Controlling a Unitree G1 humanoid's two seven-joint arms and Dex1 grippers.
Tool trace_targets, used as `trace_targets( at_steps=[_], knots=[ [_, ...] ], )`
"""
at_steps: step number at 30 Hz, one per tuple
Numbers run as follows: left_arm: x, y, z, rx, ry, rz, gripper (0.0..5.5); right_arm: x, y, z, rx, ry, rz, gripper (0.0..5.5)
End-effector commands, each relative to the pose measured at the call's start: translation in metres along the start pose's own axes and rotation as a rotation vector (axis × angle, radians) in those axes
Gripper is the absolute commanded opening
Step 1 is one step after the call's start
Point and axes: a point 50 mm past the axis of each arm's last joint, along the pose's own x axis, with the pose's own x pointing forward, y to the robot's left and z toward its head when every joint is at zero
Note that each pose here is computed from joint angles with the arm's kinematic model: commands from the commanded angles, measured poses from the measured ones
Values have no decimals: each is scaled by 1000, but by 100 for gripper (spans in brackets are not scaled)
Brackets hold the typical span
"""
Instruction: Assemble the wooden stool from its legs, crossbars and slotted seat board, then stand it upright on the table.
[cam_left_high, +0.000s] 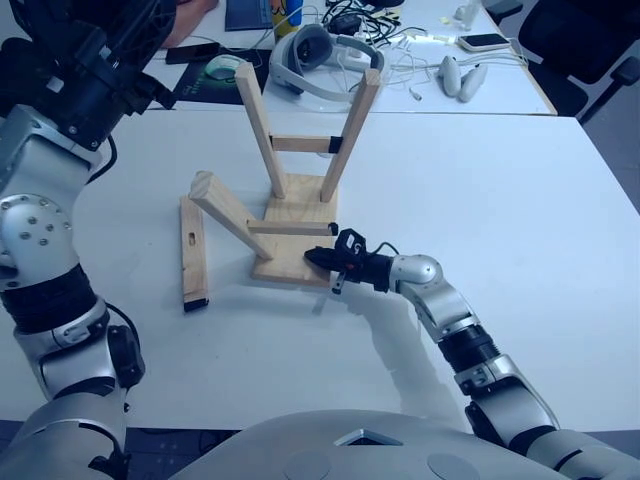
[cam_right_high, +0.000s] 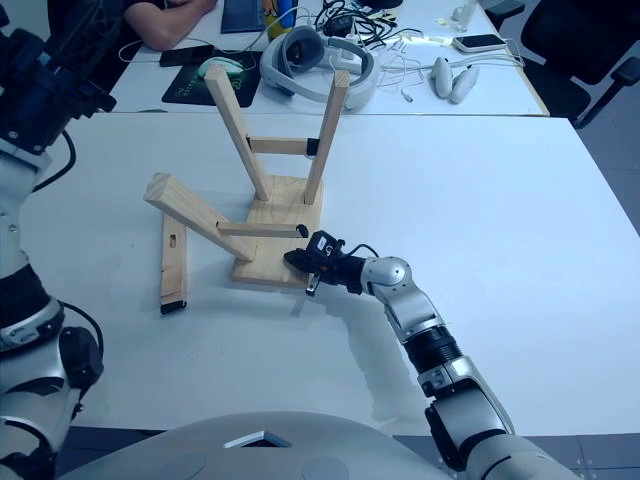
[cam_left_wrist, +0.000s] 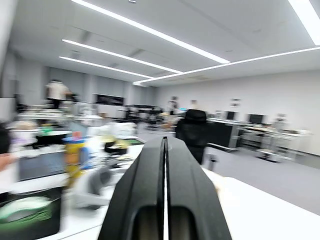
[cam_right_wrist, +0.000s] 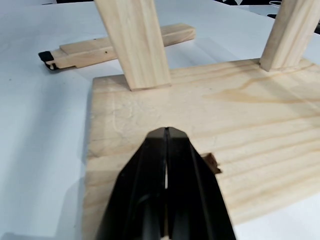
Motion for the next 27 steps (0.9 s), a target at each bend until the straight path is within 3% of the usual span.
trace_targets(
  at_steps=[1, 4, 9, 13, 15, 18, 22, 24, 27],
  knots=[
    [7, -19, 13, -13, 42, -127, 2, -13, 30, -73, 193, 343, 11, 0],
    [11, -22, 23, 3, 33, -140, 2, -13, 32, -76, 198, 360, 20, 0],
    [23, -37, 67, 17, -64, -238, 2, -14, 34, -79, 208, 374, 22, 0],
    [26, -39, 73, -66, -81, -292, 2, -14, 34, -82, 211, 385, 21, 0],
    [21, -29, 52, -94, 14, -269, 2, -13, 35, -83, 211, 387, 19, 0],
    [-2, -16, -6, -110, 321, -232, 2, -10, 37, -81, 207, 384, 28, 0],
    [-62, -10, -104, -116, 832, -309, 2, -4, 42, -80, 206, 382, 53, 0],
    [-62, -9, -112, -63, 842, -328, 2, 0, 45, -79, 203, 383, 69, 0],
    [-19, -10, -75, 3, 562, -328, 2, 5, 51, -81, 204, 395, 86, 0]
  ],
)
